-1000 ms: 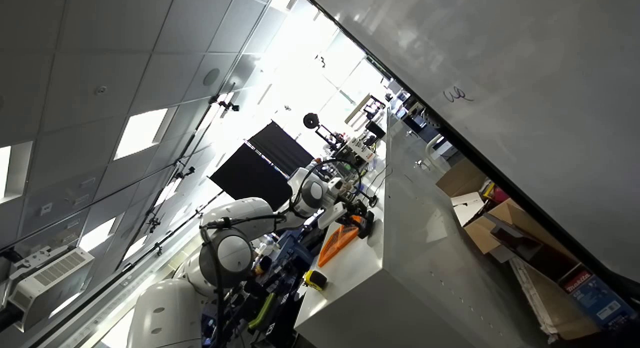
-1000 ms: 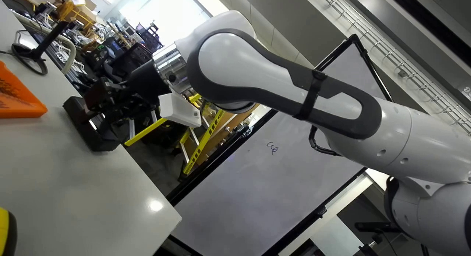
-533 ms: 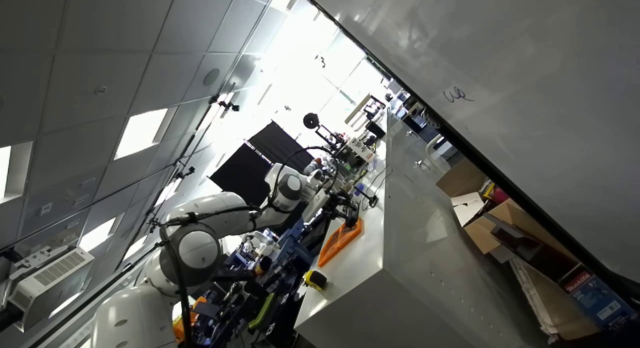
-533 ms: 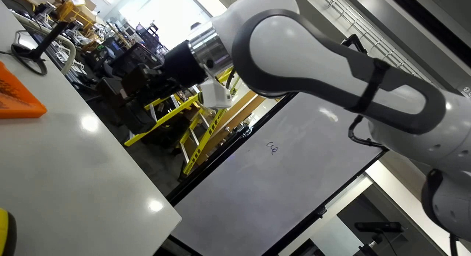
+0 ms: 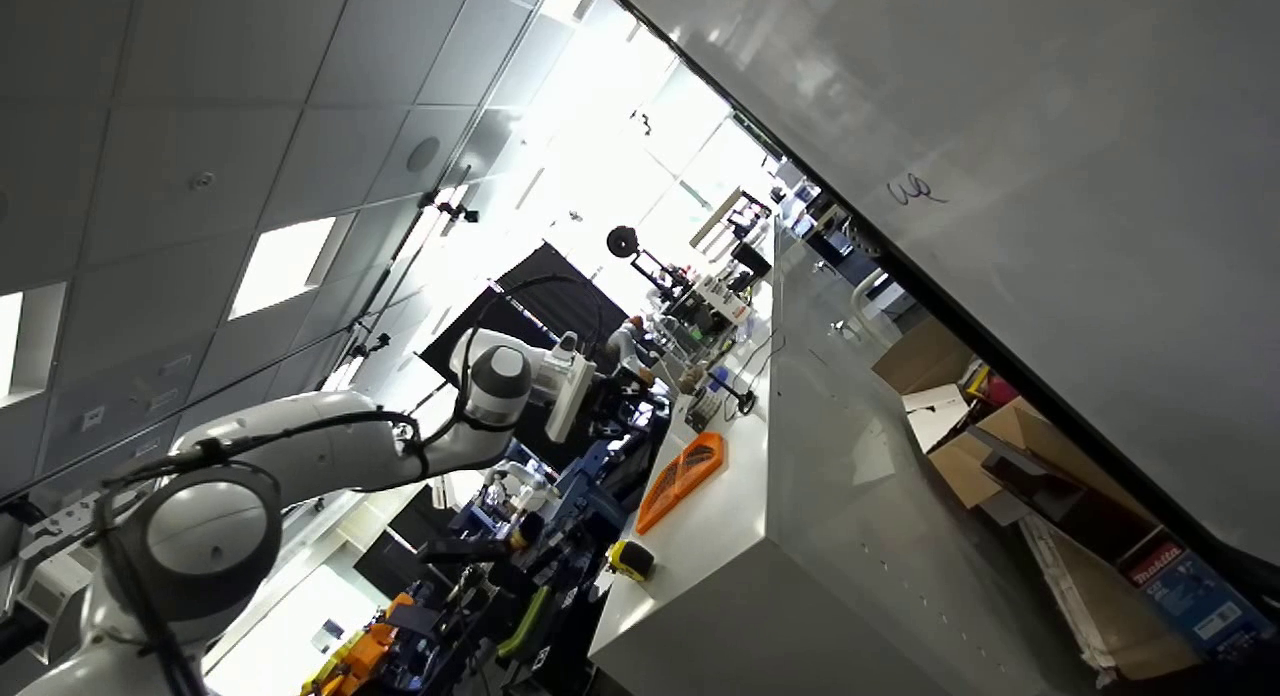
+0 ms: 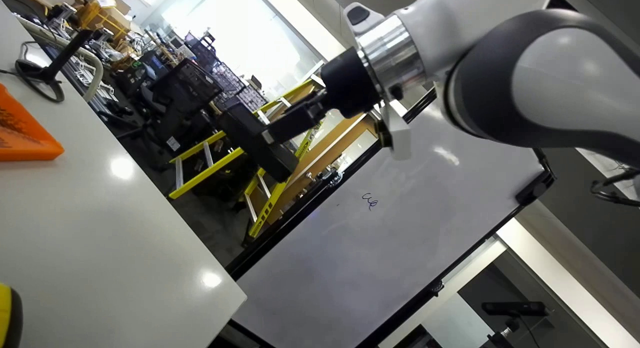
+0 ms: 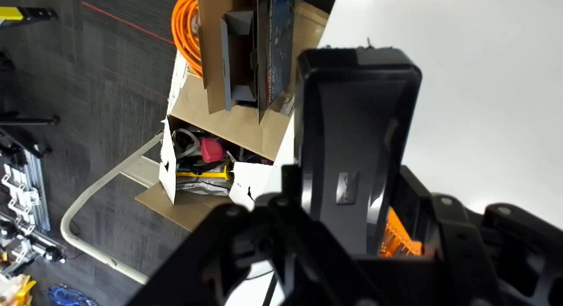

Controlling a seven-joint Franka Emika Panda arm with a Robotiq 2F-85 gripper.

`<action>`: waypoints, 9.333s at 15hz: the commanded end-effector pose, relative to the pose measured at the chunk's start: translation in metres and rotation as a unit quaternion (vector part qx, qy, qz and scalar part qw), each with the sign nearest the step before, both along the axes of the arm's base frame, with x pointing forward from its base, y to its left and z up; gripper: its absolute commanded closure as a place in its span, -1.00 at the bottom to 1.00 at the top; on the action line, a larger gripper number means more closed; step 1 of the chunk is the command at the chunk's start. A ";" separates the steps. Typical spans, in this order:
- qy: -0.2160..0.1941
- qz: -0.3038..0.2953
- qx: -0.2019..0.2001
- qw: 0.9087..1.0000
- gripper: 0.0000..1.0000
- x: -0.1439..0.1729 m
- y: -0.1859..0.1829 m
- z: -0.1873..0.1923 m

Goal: Use the eraser to clean the whiteboard

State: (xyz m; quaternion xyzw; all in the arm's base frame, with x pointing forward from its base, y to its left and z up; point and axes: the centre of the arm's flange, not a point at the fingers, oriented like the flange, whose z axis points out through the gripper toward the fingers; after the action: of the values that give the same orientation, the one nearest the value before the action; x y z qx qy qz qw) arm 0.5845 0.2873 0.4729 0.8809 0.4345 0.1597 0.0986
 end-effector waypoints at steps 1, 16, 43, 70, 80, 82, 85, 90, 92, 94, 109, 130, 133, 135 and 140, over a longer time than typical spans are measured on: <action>-0.010 0.056 -0.044 0.997 0.41 -0.064 -0.056 0.032; -0.031 0.067 -0.120 0.990 0.41 -0.092 -0.122 0.053; -0.158 0.000 -0.246 0.956 0.41 -0.127 -0.355 0.083; -0.255 0.052 -0.323 0.910 0.41 -0.086 -0.446 0.047; -0.327 0.049 -0.378 0.864 0.41 -0.073 -0.442 0.031; -0.336 0.036 -0.380 0.861 0.41 -0.067 -0.442 0.022; -0.342 0.015 -0.382 0.859 0.41 -0.060 -0.445 0.000; -0.328 0.019 -0.374 0.867 -0.09 -0.060 -0.438 0.003; -0.330 0.018 -0.374 0.866 0.41 -0.061 -0.437 0.006; -0.332 0.024 -0.369 0.868 0.41 -0.056 -0.439 0.003; -0.325 0.046 -0.348 0.878 -0.09 -0.046 -0.443 -0.013; -0.378 0.018 -0.327 0.866 0.41 -0.018 -0.471 -0.023; -0.377 0.014 -0.323 0.868 0.41 -0.020 -0.471 -0.027; -0.373 0.014 -0.322 0.870 0.41 -0.021 -0.472 -0.031; -0.357 0.011 -0.321 0.877 0.41 -0.022 -0.475 -0.050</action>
State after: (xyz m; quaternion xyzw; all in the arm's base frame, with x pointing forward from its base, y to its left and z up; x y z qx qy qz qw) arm 0.5608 -0.1636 0.4464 0.6692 0.4213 0.3184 0.5228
